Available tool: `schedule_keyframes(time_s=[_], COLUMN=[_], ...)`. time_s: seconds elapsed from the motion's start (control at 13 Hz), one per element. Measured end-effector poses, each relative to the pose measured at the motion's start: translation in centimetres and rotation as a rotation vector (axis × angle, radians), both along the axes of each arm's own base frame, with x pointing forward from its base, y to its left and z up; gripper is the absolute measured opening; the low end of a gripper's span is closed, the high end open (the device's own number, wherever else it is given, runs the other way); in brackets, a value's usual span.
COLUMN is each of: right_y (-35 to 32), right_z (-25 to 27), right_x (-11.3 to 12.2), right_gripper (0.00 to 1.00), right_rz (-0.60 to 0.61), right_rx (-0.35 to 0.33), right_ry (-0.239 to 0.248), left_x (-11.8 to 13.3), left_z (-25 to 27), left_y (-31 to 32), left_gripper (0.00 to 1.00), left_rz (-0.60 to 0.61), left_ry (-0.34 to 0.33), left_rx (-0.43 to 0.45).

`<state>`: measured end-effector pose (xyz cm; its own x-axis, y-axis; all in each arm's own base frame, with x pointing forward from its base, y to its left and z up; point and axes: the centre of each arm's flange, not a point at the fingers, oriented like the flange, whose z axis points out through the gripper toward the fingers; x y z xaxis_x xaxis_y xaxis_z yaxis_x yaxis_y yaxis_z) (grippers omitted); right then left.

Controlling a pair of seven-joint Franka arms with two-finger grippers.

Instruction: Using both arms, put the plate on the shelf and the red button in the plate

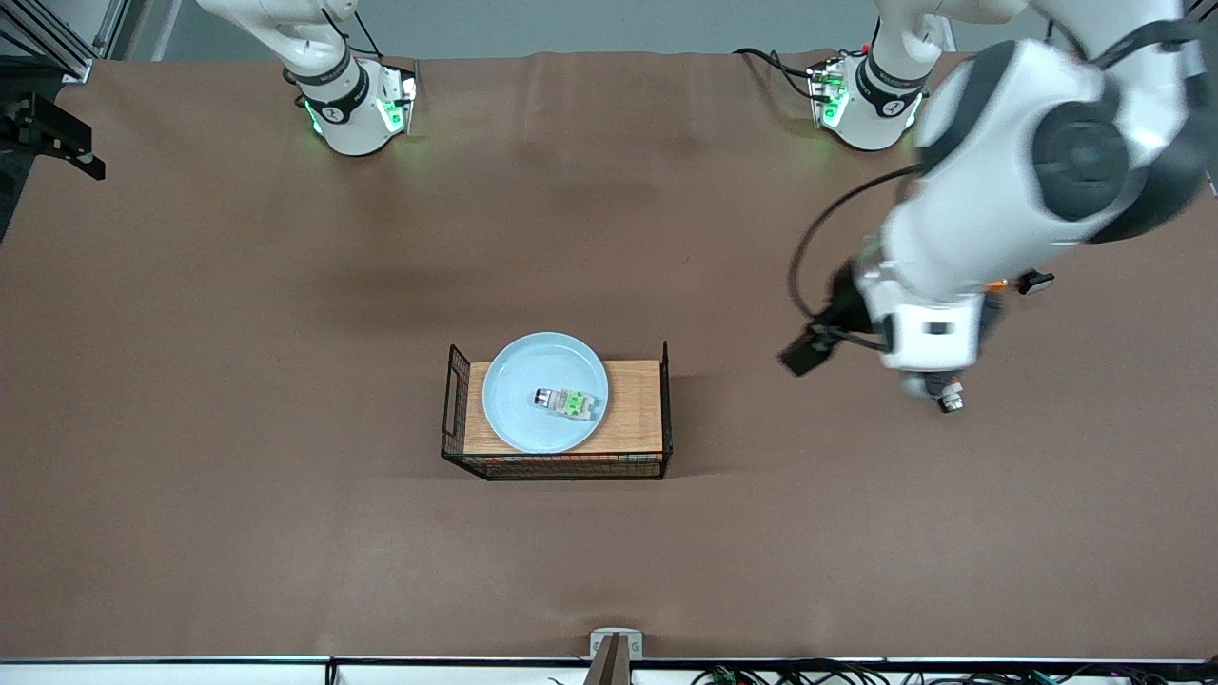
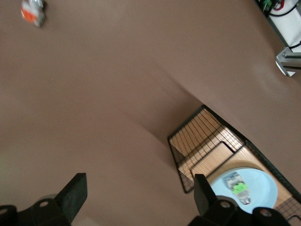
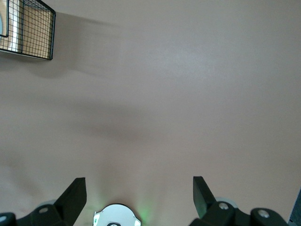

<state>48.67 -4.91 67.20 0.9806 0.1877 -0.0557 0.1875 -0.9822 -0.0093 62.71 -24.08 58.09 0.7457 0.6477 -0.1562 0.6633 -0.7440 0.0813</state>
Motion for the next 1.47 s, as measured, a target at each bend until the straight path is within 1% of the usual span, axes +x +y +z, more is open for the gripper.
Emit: schedule_keyframes(time_s=[0.23, 0.31, 0.46, 0.54, 0.62, 0.69, 0.85, 1.08, 1.31, 1.47], right_y=[0.2, 0.4, 0.9, 0.9, 0.9, 1.0, 1.5, 1.9, 1.8, 1.8], right_z=[0.0, 0.1, 0.1, 0.1, 0.1, 0.0, -0.1, -0.1, -0.2, -0.3], right_x=[0.0, 0.0, 0.1, 0.1, 0.0, 0.0, -0.1, -0.1, -0.1, 0.0], right_gripper=[1.0, 1.0, 1.0, 1.0, 1.0, 1.0, 1.0, 1.0, 1.0, 1.0], right_rz=[0.004, 0.009, 0.012, -0.012, -0.061, -0.114, -0.156, -0.171, -0.178, -0.178], right_rx=[0.0, -0.001, -0.001, -0.003, -0.006, -0.009, -0.012, -0.014, -0.014, -0.014], right_ry=[-0.001, 0.0, 0.0, 0.001, 0.001, 0.004, 0.018, 0.022, 0.025, 0.028], left_x=[0.5, 0.5, 0.1, -0.3, -0.7, -1.2, -1.7, -2.3, -4.6, -6.5], left_z=[0.9, 1.1, 2.4, 3.5, 4.6, 5.5, 6.4, 6.4, 7.1, 7.5], left_y=[7.3, 9.4, 13.6, 15.8, 17.6, 18.7, 18.9, 18.0, 16.6, 16.2], left_gripper=[1.0, 1.0, 1.0, 1.0, 1.0, 1.0, 1.0, 1.0, 1.0, 1.0], left_rz=[-0.196, -0.281, -0.478, -0.57, -0.639, -0.679, -0.704, -0.713, -0.732, -0.733], left_ry=[0.005, 0.006, -0.01, -0.033, -0.057, -0.076, -0.091, -0.078, -0.068, -0.087], left_rx=[0.016, 0.029, 0.021, 0.013, 0.009, 0.009, 0.011, 0.034, 0.051, 0.067])
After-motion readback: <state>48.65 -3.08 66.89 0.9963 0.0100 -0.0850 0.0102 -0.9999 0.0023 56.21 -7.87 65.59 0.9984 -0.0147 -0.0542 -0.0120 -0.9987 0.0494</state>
